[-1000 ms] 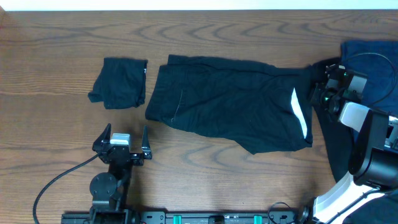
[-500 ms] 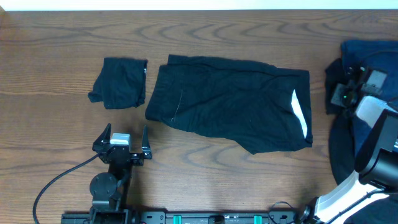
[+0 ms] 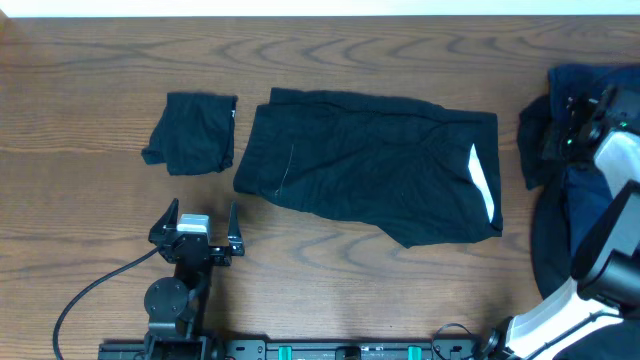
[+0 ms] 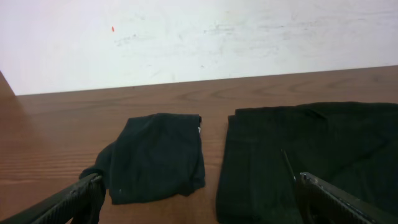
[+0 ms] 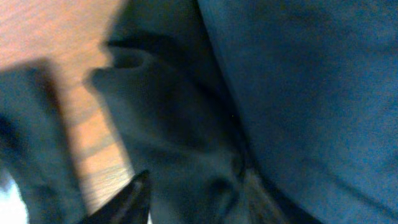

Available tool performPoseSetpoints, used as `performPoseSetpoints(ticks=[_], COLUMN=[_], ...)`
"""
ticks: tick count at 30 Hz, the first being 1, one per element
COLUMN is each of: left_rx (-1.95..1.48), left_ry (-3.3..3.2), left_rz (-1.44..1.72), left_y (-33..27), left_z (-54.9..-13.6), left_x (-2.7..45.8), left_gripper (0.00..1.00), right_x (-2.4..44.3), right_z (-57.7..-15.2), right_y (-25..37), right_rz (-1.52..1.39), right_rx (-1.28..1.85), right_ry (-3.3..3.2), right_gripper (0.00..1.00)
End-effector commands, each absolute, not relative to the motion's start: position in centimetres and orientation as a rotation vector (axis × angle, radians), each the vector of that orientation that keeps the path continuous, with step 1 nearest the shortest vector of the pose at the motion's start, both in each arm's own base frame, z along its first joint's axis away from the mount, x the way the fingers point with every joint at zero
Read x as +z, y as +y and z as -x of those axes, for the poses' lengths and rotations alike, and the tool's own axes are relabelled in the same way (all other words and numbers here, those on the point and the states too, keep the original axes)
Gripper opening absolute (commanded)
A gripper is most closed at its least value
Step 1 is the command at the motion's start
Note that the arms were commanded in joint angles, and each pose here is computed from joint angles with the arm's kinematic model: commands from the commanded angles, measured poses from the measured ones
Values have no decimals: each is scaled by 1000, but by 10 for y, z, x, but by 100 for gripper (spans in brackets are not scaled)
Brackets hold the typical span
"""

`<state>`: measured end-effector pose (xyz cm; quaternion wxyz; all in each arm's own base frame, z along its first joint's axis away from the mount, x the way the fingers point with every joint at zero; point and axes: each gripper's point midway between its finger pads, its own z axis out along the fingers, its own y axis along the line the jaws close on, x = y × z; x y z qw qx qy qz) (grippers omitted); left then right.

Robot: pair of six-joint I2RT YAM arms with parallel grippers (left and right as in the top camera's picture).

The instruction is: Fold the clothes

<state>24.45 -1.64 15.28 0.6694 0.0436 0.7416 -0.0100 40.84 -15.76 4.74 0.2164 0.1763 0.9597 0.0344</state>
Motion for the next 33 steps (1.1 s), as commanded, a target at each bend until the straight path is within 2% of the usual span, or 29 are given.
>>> performPoseSetpoints(ticks=[1,5,9,19,33], left_rx=[-22,-22,-22,-22,-22], left_ry=[1714,1714,1714,1714,1714], left_rz=[-126,-126,-126,-126,-126], left_y=[-19,-19,-19,-19,-19], left_z=[-243,-243,-243,-243,-243], left_x=[138,138,138,138,138], left_gripper=[98,98,98,98,98], right_x=[123,170,180,133,74], right_z=[-427,-422,-417,-413,-420], right_y=[-134,-89,-49,15,16], right_rz=[-376,-249,-154,-17,4], right_rx=[270,466,538,604,635], right_ry=[2495,2412,2429,2603,2706], right_gripper=[53,53,53,59,62])
